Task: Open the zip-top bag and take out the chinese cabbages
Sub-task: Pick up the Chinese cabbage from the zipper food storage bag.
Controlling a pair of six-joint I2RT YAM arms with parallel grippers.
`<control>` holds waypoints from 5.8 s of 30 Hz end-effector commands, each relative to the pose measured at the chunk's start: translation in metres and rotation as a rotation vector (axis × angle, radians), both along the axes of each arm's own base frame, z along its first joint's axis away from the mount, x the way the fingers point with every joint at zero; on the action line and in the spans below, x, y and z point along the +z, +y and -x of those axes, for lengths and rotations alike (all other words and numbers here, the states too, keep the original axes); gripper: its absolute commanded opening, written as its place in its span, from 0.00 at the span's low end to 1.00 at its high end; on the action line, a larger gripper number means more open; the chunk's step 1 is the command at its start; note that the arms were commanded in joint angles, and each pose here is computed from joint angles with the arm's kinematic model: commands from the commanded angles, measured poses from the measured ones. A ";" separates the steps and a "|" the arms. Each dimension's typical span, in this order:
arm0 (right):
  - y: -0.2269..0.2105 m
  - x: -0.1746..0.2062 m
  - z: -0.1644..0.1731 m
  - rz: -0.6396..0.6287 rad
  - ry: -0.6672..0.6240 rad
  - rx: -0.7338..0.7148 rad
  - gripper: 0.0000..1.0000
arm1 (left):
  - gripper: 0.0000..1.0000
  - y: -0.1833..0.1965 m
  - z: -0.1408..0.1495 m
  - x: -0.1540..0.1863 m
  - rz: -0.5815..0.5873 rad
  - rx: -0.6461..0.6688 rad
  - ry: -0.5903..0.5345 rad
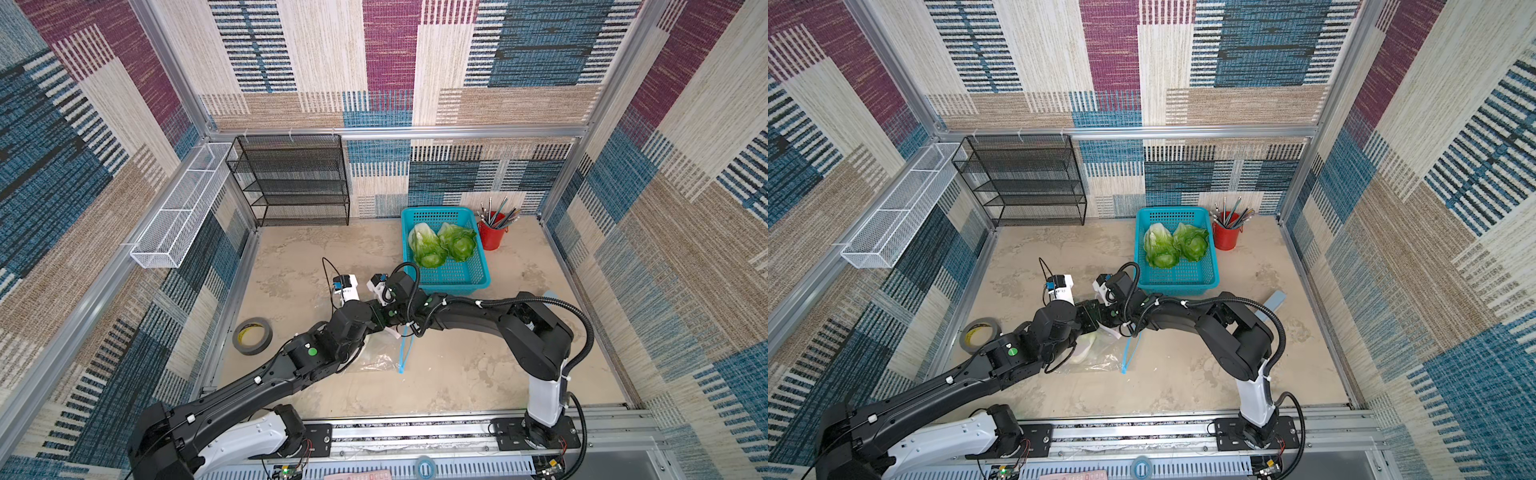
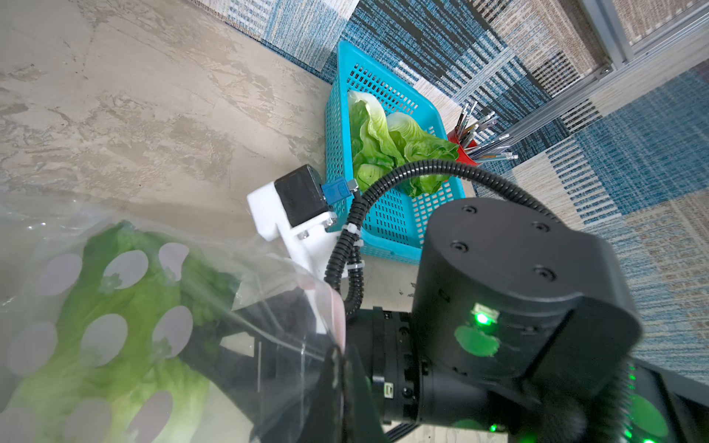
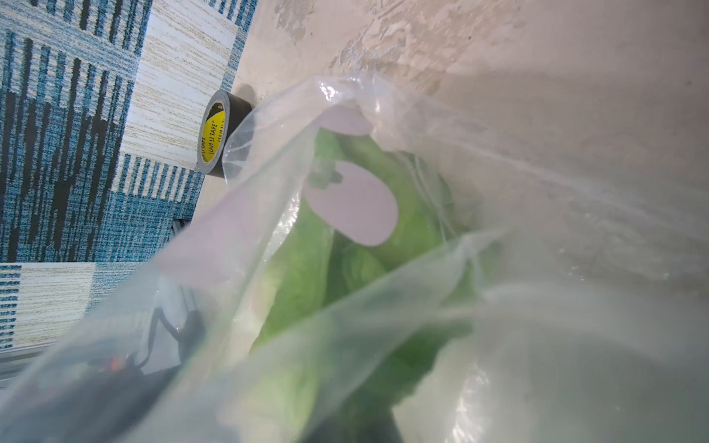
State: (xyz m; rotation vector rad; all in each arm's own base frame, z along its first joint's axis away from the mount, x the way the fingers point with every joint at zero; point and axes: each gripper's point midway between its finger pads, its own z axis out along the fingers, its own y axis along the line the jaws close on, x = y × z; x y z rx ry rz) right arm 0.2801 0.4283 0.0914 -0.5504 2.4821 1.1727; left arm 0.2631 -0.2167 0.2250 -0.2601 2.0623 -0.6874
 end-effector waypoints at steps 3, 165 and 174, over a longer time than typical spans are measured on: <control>0.004 0.018 0.004 -0.053 -0.046 0.041 0.00 | 0.07 0.017 -0.004 0.023 -0.067 0.042 -0.091; -0.064 0.146 0.021 -0.332 -0.254 -0.102 0.00 | 0.00 0.174 -0.032 -0.022 0.451 0.125 0.126; -0.074 0.136 0.014 -0.279 -0.233 -0.177 0.00 | 0.00 0.178 -0.033 -0.016 0.488 0.165 0.095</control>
